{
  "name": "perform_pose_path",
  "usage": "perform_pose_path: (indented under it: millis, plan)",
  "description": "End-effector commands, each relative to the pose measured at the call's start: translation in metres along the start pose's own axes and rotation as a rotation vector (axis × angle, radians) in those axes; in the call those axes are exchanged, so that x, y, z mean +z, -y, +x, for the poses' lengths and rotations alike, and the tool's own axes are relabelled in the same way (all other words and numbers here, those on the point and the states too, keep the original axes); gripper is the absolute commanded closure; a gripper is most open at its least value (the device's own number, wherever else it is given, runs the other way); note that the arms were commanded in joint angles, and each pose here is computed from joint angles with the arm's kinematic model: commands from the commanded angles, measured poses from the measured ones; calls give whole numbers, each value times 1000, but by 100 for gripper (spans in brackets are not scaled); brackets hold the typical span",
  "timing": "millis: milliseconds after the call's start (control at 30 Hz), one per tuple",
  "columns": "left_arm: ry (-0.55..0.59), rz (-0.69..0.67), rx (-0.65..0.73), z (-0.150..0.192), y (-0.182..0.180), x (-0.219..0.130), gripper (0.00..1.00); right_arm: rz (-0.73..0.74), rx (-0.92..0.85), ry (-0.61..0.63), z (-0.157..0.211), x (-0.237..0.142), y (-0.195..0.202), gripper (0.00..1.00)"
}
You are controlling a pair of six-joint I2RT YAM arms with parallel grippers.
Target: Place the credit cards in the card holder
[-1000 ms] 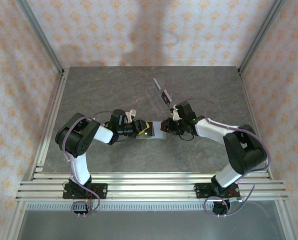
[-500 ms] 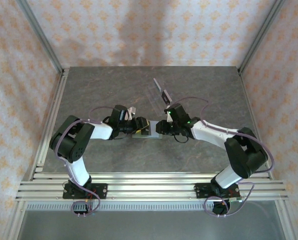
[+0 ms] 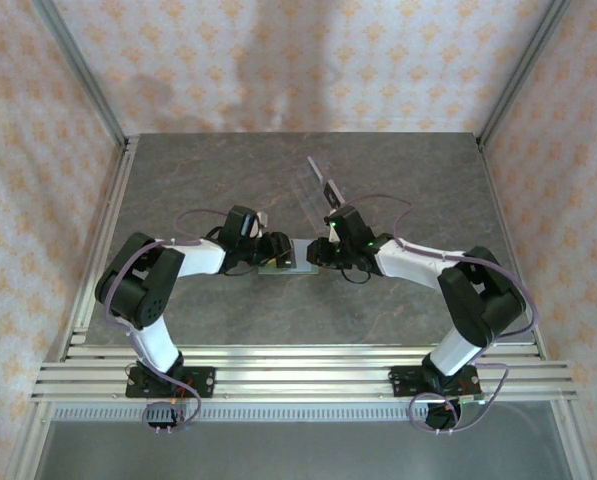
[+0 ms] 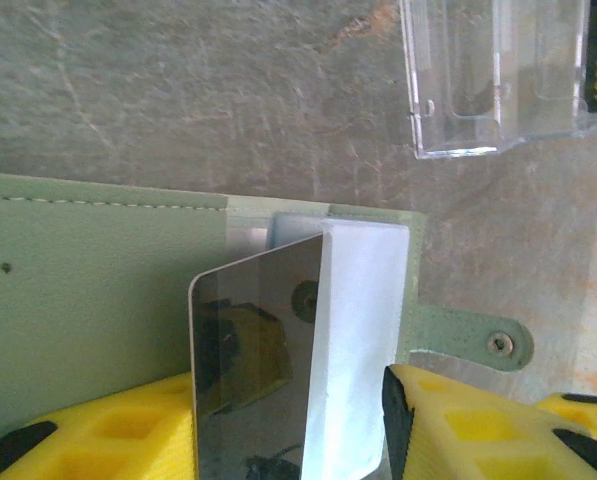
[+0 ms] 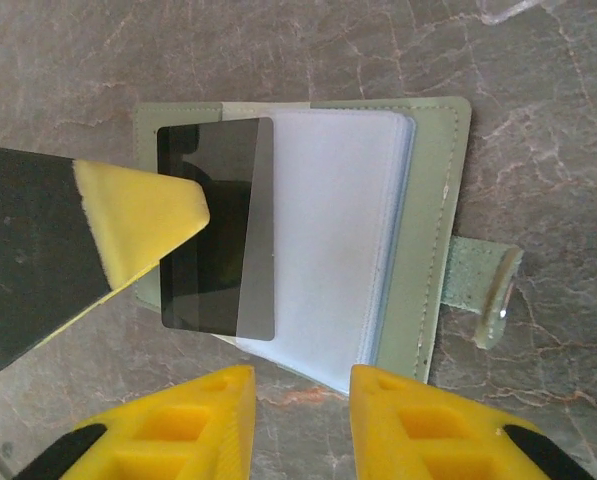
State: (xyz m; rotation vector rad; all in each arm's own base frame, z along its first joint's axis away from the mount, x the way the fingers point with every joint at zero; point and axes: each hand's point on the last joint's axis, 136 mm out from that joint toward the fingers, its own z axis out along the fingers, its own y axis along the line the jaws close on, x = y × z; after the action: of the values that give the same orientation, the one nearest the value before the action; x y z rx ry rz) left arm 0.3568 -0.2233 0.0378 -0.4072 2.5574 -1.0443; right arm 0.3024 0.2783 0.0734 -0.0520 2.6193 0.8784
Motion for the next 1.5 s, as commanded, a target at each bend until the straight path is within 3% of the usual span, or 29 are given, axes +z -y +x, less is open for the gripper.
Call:
perform_pose_path:
  millis: [0,233,633,1000,1067,1133,1267,1367,1467]
  plan:
    - [-8,-128,6,1,-23,-3,51,-17,-7,33,-13,4,-10,70]
    - [-33,-160,32,0,-22,0,51,-8,-13,41,-14,5,-8,70]
    - [97,-288,12,-20,-24,-37,41,1,-44,41,-17,-1,-11,68]
    - [122,-304,-20,-28,-29,-44,44,13,-74,34,-15,-6,-13,68]
    - [116,-290,-36,-28,-35,-48,47,68,-112,37,-16,-7,-13,64]
    - [122,-304,-43,-29,-45,-57,53,141,-159,46,-20,-9,-14,37]
    - [93,-308,-15,-26,-60,-60,72,222,-222,79,-29,-6,-25,25]
    - [44,-294,7,-18,-65,-52,84,315,-289,106,-35,0,-32,0]
    - [35,-286,3,-13,-73,-47,85,391,-347,120,-38,9,-39,1]
